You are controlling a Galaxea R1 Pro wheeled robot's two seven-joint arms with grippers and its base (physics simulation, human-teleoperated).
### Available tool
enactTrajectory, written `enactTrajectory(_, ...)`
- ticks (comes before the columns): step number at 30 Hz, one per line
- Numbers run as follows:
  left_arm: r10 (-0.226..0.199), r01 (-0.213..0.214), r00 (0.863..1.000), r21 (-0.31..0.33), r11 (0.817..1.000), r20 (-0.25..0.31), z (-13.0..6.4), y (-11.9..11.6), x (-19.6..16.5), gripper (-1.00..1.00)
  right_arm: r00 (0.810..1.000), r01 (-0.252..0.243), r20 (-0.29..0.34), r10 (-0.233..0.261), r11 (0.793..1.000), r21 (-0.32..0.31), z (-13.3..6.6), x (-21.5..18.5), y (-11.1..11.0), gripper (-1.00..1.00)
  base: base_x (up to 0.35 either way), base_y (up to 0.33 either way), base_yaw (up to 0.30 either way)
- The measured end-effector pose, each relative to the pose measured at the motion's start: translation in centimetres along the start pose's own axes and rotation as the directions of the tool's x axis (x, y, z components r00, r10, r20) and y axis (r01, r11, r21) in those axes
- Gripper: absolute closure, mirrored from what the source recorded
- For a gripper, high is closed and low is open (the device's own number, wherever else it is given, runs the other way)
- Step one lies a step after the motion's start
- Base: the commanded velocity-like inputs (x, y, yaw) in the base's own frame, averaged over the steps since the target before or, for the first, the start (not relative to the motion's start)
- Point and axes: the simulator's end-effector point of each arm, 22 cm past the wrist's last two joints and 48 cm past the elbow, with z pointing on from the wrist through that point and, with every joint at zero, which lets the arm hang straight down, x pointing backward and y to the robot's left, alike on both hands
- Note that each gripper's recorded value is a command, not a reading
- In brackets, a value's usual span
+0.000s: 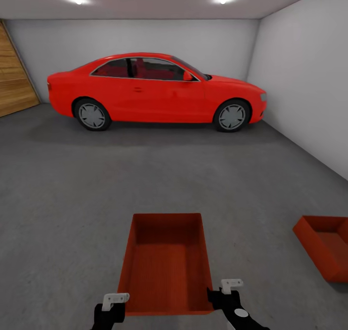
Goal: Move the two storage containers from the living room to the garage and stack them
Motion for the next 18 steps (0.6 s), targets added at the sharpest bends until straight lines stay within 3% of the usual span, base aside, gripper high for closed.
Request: enactTrajectory(18,0.001,-0.001,1.000,0.000,1.000,0.001,0.01,0.02,-0.04,1.00,1.000,0.000,0.000,0.000,1.000,-0.001,0.00,-0.02,0.02,1.00,0.345,0.000,0.000)
